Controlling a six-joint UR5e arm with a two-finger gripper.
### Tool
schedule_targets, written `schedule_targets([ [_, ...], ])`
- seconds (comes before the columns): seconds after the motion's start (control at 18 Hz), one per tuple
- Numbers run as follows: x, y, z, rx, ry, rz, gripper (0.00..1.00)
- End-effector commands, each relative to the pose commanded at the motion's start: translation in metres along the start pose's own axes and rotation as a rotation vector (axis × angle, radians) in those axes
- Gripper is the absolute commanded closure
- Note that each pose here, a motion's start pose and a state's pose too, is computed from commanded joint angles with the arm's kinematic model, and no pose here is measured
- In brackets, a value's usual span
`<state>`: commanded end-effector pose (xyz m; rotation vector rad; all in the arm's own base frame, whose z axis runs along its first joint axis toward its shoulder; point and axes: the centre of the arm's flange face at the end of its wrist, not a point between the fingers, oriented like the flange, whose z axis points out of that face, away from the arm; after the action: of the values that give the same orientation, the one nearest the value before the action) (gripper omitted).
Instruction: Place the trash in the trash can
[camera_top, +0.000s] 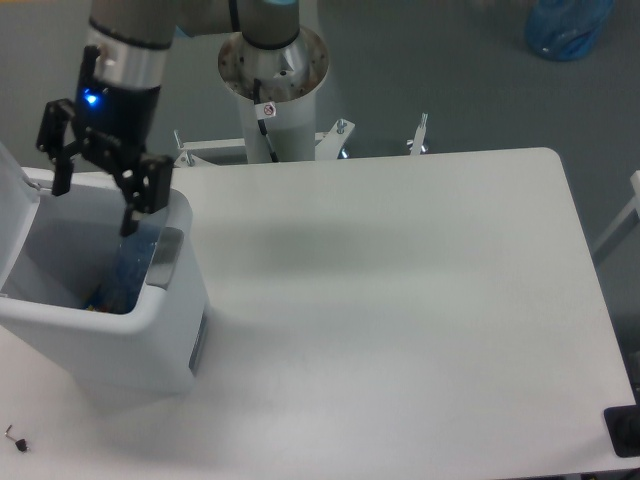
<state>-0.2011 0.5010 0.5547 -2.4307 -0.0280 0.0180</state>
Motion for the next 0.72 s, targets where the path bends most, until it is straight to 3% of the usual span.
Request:
schedule_targets([
  [0.11,-0.046,0.018,-0.007,-0.041,-0.097,-0.053,0.00],
  [0.28,-0.093,0.053,-0.001,-0.191,-0.220,0.098,0.00],
  [0.44,-0.126,0.076,0.011,-0.320,-0.254,0.226,0.00],
  [0.72,-0.150,0.096,-0.009,-0.462,-0.307,0.385,0.00],
])
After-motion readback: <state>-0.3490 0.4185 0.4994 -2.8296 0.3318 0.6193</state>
